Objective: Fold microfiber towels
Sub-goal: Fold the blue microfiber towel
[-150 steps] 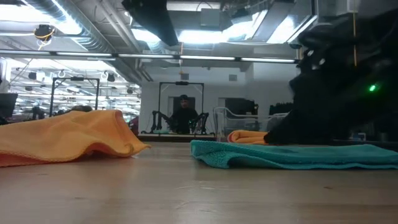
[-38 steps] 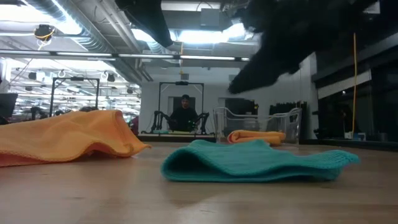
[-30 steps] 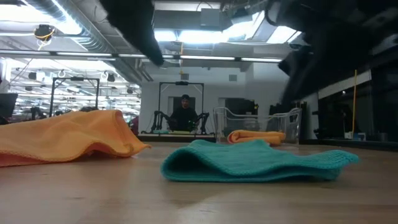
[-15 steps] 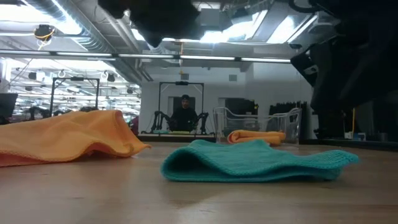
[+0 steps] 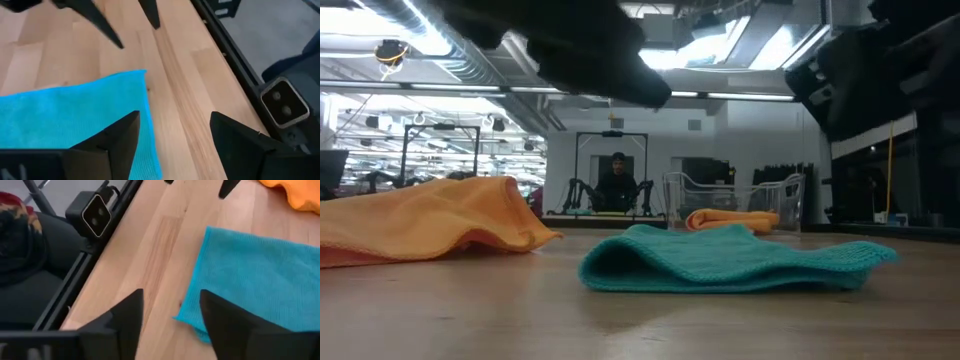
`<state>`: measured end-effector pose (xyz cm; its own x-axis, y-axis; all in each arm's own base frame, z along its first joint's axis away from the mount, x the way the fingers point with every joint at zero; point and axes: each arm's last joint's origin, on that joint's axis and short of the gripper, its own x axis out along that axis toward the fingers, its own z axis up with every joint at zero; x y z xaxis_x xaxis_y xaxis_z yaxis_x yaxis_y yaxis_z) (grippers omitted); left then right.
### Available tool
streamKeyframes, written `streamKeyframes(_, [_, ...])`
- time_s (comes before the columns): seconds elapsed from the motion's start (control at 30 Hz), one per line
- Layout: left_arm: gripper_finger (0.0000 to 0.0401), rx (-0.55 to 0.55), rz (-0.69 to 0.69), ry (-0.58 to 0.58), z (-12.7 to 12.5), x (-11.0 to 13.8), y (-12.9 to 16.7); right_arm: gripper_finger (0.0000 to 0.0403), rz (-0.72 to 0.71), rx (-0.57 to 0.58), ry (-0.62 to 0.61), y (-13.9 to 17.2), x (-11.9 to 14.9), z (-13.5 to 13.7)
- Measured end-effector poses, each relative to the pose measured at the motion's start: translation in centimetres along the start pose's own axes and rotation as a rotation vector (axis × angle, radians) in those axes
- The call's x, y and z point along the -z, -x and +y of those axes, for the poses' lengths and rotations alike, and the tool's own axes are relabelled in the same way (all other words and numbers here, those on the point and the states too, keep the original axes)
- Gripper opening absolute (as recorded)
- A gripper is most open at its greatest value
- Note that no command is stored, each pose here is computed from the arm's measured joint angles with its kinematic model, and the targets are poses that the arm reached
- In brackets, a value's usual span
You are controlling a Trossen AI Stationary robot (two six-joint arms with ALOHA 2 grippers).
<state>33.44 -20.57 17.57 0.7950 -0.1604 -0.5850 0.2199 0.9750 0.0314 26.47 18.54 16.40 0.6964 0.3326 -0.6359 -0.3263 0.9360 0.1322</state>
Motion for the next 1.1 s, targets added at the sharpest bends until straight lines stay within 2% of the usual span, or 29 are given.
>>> streamKeyframes(0.13, [0.0234, 0.011, 0.01, -0.042, -0.1, 0.4, -0.4, 0.0252, -0.008, -0.002, 0.031, 0.0, -0.1, 0.0])
streamKeyframes(0.23, [0.0236, 0.001, 0.04, -0.047, 0.1, 1.1, -1.3, 0.0266, -0.007, -0.001, 0.082, -0.2, 0.0, 0.0])
streamKeyframes(0.43, [0.0234, -0.02, 0.122, -0.065, 0.3, 3.3, -3.4, 0.0264, 0.061, 0.016, 0.096, -2.4, 1.7, -0.2])
streamKeyframes(0.57, [0.0236, -0.028, 0.145, -0.072, 0.4, 3.7, -3.5, 0.026, 0.103, 0.098, 0.14, -3.7, 3.0, -0.6])
streamKeyframes(0.67, [0.0234, -0.039, 0.178, -0.083, 0.5, 4.0, -3.4, 0.026, 0.132, 0.111, 0.17, -4.5, 3.9, -0.8])
streamKeyframes(1.1, [0.0233, -0.055, 0.239, -0.092, 0.8, 4.7, -3.7, 0.0259, 0.143, 0.123, 0.13, -5.2, 4.4, -1.0])
